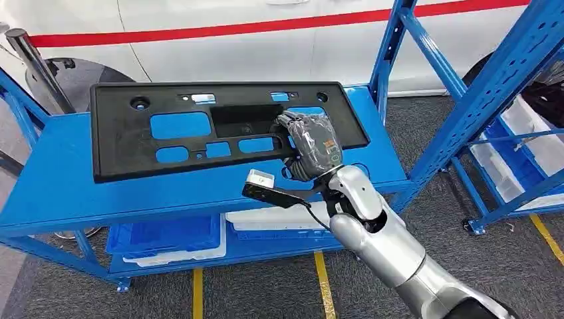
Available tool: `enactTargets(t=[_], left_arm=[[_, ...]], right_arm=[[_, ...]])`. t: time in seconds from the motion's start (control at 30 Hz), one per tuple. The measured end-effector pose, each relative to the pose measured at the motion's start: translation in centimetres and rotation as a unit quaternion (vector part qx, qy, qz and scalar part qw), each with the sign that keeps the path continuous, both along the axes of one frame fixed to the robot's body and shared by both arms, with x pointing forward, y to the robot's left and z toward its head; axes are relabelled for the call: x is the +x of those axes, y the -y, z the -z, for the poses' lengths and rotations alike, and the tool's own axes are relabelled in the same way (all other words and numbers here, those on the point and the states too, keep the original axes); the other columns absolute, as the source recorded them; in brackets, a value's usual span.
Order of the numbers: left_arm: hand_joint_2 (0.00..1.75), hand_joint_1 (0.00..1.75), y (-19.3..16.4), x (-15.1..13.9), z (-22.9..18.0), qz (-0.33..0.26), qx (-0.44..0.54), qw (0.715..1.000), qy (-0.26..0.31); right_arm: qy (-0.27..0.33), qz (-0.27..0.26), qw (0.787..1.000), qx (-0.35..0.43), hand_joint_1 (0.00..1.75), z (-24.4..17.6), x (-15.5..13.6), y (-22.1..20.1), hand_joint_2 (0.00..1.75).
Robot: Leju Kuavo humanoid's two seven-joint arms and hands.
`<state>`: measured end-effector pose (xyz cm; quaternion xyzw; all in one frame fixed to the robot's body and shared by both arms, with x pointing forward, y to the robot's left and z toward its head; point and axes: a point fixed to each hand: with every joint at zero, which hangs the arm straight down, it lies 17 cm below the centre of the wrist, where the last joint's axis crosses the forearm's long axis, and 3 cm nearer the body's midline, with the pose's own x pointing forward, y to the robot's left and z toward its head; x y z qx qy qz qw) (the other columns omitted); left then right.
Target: Take the parts from the cabinet and place them on the table.
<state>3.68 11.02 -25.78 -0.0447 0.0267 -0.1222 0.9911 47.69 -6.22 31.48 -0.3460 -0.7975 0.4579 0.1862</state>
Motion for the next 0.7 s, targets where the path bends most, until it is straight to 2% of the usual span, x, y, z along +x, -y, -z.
enactTargets(t=[0.27, 0.7], left_arm=[[1.75, 0.0, 0.0, -0.9, 0.1, 0.002, 0.001, 1.0, -0.006], [1.75, 0.0, 0.7, -0.1, -0.2, 0.006, 0.003, 1.0, -0.002]], right_arm=[[-0.002, -0.025, 1.0, 0.008, 1.75, -1.0, -1.1, -0.7, 1.75], [-0.002, -0.031, 0.999, -0.005, 1.75, -0.7, -1.5, -0.6, 1.75]])
